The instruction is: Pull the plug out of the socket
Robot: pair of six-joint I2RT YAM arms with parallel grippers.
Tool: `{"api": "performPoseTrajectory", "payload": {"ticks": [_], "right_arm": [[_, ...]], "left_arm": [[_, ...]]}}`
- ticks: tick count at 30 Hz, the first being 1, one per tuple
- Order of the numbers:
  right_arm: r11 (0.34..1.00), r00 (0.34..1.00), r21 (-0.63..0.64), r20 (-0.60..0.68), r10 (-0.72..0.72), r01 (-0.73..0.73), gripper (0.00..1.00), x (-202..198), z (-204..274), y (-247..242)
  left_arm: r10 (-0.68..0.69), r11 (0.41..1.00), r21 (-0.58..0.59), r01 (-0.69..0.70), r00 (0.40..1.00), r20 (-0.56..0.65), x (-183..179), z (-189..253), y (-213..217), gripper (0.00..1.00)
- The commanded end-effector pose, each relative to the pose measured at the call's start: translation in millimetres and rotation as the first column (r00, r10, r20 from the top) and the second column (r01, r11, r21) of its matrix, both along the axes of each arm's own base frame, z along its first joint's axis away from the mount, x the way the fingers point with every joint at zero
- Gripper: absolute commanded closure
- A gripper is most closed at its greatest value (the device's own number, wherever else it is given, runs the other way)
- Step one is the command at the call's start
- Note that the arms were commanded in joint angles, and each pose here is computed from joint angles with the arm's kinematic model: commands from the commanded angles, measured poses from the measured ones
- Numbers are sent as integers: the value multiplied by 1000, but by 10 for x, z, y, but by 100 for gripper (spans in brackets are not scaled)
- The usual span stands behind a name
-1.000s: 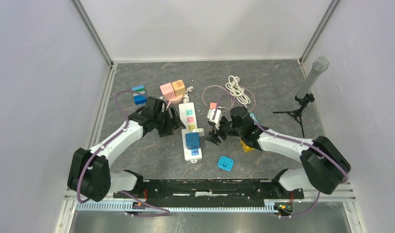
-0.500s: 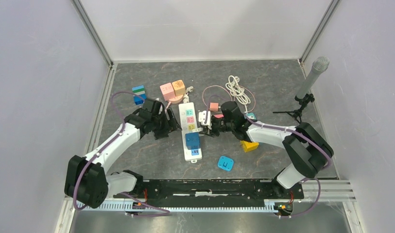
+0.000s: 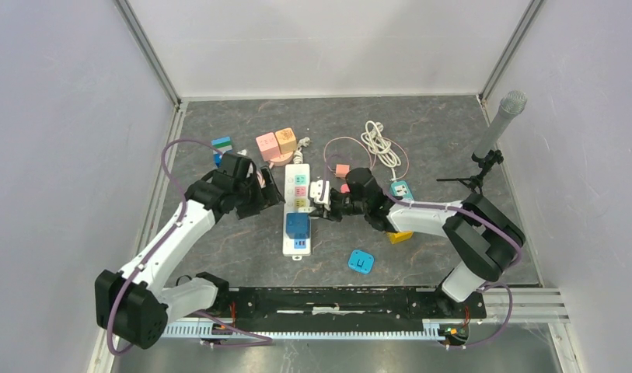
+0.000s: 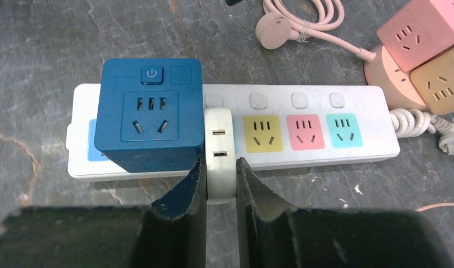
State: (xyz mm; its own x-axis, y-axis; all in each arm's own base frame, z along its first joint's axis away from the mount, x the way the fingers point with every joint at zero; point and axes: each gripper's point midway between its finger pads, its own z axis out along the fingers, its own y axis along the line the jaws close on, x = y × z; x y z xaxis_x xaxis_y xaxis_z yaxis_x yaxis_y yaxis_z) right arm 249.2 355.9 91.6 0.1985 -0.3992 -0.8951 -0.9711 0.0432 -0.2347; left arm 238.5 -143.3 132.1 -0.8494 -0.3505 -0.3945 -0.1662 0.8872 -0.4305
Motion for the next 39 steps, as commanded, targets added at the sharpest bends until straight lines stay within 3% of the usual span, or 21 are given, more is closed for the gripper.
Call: {"api": "performPoseTrajectory", "payload": {"ticks": [1, 9, 13, 20, 30, 33, 39], "right_arm": [[988, 994, 107, 10, -112, 110, 100, 30, 302, 255], [950, 954, 94, -71, -292, 298, 100, -43, 198, 249], [944, 947, 79, -32, -319, 321, 100, -40, 83, 141], [934, 936, 85, 15, -350, 348, 100, -4, -4, 30], [940, 938, 87, 80, -337, 330, 100, 18, 43, 1], [947, 942, 80, 107, -320, 312, 100, 17, 39, 6], [949, 942, 47, 120, -314, 311, 100, 19, -63, -19]], "left_arm": [[-89, 996, 30, 87, 992, 93, -16, 260, 39, 8], [-264, 959, -72, 275, 956, 128, -251, 216, -188, 7], [-283, 948, -134, 288, 957, 58, -349, 30, -302, 19], [-302, 934, -226, 278, 950, -75, -554, -224, -401, 24], [-185, 981, -116, 158, 945, -270, -736, -644, -162, 36], [-189, 978, -134, 159, 948, -256, -684, -587, -209, 32], [-214, 962, -197, 190, 971, -108, -416, -253, -373, 19]]}}
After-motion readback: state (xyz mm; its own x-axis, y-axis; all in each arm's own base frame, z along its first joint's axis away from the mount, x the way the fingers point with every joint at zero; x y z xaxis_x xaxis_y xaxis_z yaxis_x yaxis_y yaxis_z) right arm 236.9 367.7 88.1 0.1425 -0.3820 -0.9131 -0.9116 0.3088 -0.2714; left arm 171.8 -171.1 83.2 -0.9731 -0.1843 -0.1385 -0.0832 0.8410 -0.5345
